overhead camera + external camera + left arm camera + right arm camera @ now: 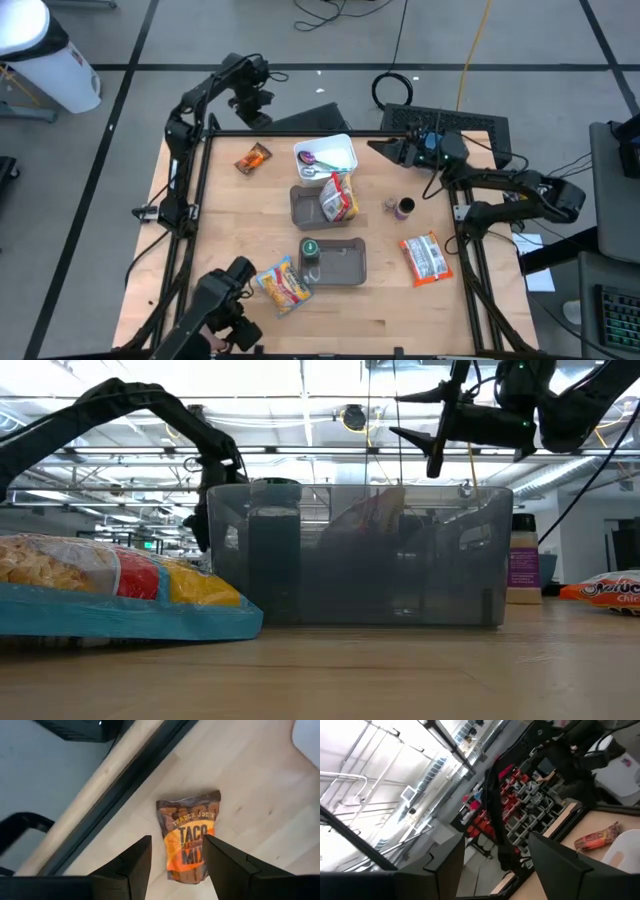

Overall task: Pick & Place Food Item
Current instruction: Put the orange seasoning pack into the bottom black bin

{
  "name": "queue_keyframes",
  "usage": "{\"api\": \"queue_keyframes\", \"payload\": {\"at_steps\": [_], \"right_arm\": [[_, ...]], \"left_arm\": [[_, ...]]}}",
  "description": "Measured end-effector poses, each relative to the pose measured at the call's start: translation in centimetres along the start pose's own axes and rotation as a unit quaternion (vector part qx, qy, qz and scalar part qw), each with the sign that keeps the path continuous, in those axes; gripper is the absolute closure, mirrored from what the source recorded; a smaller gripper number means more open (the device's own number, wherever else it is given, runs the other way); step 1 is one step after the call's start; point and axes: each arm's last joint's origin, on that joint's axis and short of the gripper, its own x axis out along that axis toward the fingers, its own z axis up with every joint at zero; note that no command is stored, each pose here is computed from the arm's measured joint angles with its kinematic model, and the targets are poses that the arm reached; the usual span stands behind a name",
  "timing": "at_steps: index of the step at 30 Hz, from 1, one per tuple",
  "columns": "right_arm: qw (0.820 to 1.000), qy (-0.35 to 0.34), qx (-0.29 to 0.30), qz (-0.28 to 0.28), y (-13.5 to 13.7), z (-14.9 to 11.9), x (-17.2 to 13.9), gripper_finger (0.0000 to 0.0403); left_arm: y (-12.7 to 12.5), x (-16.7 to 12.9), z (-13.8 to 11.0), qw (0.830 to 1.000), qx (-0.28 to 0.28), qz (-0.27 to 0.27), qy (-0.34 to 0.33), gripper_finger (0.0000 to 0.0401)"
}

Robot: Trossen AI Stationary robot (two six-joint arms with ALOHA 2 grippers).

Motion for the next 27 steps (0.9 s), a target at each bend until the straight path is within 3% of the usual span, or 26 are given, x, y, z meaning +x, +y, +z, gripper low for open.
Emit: {"api": "queue_keyframes", "payload": {"at_steps": [7, 17, 22, 27], "right_arm": [[1.000, -0.009, -0.002, -0.015, -0.5, 0.6, -0.4, 0.0190], [1.000, -0.009, -0.002, -0.015, -0.5, 0.6, -0.4, 0.0192], [1.000, -0.010, -0.002, -0.016, -0.5, 0.6, -0.4, 0.0192], [1.000, -0.009, -0.002, -0.016, -0.5, 0.5, -0.3, 0.0192]], "left_arm": [[0.3, 1.2, 0.6, 0.998, -0.059, -0.005, -0.021, 0.0217], [0.8, 5.4, -0.4, 0.989, -0.143, 0.007, 0.044, 0.0217], [0.3, 6.8, -0.3, 0.989, -0.136, 0.009, 0.049, 0.0217], [-0.3, 7.1, 0.4, 0.995, -0.093, 0.012, 0.020, 0.0217]]}}
